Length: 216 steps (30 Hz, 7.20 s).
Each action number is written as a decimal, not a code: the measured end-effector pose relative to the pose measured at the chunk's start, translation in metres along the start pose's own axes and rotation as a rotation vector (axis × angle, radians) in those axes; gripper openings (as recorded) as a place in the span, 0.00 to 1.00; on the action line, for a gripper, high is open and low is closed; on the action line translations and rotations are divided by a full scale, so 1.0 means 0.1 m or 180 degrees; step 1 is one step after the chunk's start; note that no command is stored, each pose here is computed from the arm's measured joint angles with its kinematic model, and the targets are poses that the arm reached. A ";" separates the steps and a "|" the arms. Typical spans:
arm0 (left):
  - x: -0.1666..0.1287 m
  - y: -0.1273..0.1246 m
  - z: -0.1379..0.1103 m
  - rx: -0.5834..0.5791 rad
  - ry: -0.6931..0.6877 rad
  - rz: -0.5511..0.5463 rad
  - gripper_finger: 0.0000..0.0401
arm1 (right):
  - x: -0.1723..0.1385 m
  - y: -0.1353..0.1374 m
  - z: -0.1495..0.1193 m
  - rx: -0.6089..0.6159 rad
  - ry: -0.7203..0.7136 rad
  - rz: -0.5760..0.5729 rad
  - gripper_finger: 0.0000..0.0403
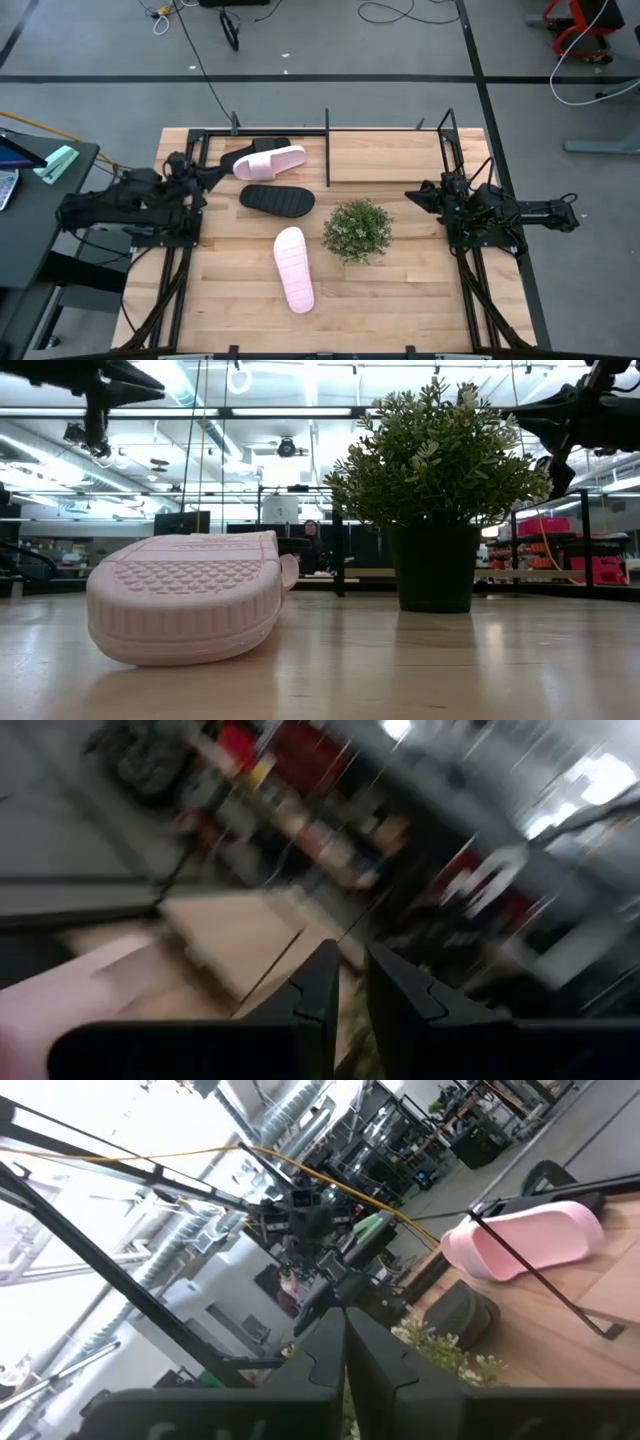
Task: Pick and place slides into the shelf
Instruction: Put the top pink slide on the shelf
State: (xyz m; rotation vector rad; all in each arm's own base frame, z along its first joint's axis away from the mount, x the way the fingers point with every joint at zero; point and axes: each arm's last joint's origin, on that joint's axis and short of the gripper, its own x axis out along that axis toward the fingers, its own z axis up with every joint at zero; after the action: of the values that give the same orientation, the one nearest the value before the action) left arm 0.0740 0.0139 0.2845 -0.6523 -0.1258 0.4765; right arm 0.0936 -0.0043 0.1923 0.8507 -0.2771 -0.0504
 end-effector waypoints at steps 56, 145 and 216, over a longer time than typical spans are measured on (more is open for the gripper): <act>1.17 0.78 0.19 0.0958 0.2742 0.2216 0.46 | 0.89 1.02 0.66 -0.1415 0.1700 -0.0513 0.23; 1.05 0.75 0.67 0.0764 0.3447 0.1512 0.12 | 1.06 0.93 0.56 -0.1586 0.1743 -0.0717 0.32; 2.35 -0.86 1.06 0.2540 0.3852 0.0305 0.14 | 2.62 0.54 1.12 -0.1825 0.2927 -0.0761 0.18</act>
State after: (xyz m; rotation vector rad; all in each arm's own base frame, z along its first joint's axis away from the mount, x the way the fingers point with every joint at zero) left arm 0.2878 0.1221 0.4132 -0.0707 1.1910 0.1280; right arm 0.3133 -0.0914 0.3615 0.2662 0.6809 0.0412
